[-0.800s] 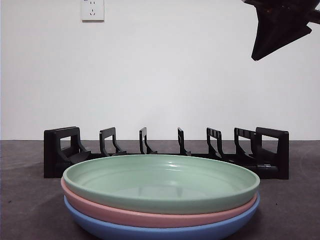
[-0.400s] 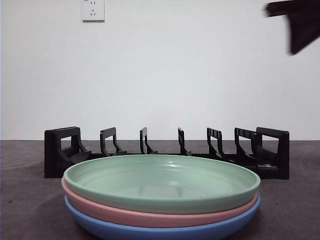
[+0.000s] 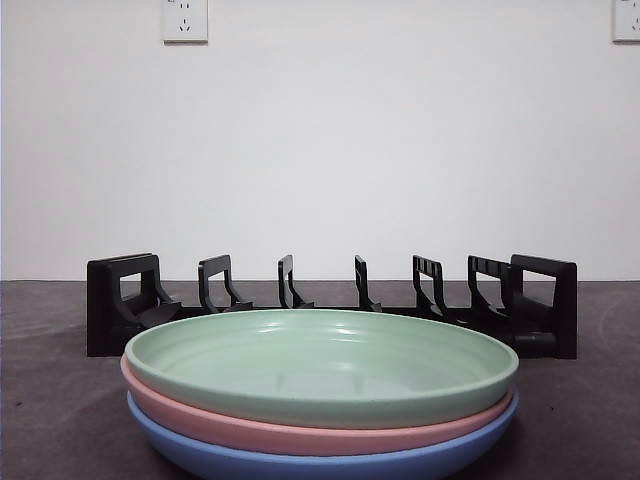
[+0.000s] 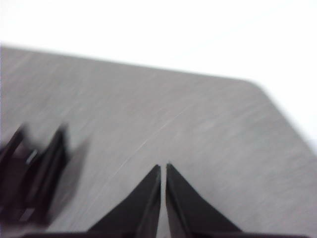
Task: Place the plate
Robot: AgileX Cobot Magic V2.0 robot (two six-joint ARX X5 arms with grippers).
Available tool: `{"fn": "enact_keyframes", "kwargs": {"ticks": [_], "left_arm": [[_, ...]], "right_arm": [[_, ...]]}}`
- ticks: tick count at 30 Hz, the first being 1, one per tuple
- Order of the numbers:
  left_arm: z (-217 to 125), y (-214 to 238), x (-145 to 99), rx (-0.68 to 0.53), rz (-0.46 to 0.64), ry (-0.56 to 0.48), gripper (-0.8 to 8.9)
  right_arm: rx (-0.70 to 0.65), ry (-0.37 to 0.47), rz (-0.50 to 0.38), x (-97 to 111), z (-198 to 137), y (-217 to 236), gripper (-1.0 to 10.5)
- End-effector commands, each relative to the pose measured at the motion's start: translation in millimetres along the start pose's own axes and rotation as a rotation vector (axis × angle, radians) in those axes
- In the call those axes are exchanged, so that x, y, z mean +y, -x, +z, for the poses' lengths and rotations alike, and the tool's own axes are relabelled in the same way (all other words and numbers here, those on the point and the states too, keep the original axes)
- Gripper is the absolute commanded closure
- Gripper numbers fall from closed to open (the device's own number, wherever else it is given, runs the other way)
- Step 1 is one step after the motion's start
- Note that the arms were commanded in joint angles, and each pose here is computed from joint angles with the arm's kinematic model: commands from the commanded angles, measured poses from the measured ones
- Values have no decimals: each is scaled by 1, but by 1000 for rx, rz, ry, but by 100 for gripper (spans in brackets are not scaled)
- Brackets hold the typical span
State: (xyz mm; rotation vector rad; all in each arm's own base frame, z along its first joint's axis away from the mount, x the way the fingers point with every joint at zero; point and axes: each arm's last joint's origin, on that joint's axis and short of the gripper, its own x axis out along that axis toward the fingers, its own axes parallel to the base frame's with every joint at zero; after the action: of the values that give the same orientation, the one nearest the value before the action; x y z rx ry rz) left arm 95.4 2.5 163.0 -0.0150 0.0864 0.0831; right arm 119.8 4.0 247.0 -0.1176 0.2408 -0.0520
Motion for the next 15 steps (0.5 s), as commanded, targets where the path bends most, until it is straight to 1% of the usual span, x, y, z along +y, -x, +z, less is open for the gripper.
{"fn": "enact_keyframes", "kwargs": {"ticks": [1, 3, 9, 11, 12, 15], "left_arm": [[-6, -2, 0, 9, 1, -7, 806], [-6, -2, 0, 9, 1, -7, 806], [-6, -2, 0, 9, 1, -7, 806], [-6, -2, 0, 9, 1, -7, 806], [-6, -2, 0, 9, 1, -7, 806], [-5, -2, 0, 9, 1, -7, 806]], "right_arm": [[-19, -34, 33, 3, -27, 4, 930], [-22, -45, 35, 5, -48, 6, 930], [-68, -51, 28, 8, -86, 5, 931], [-89, -58, 27, 9, -94, 3, 931], [-74, -72, 27, 10, -99, 0, 930], [-77, -74, 24, 10, -99, 1, 930]]}}
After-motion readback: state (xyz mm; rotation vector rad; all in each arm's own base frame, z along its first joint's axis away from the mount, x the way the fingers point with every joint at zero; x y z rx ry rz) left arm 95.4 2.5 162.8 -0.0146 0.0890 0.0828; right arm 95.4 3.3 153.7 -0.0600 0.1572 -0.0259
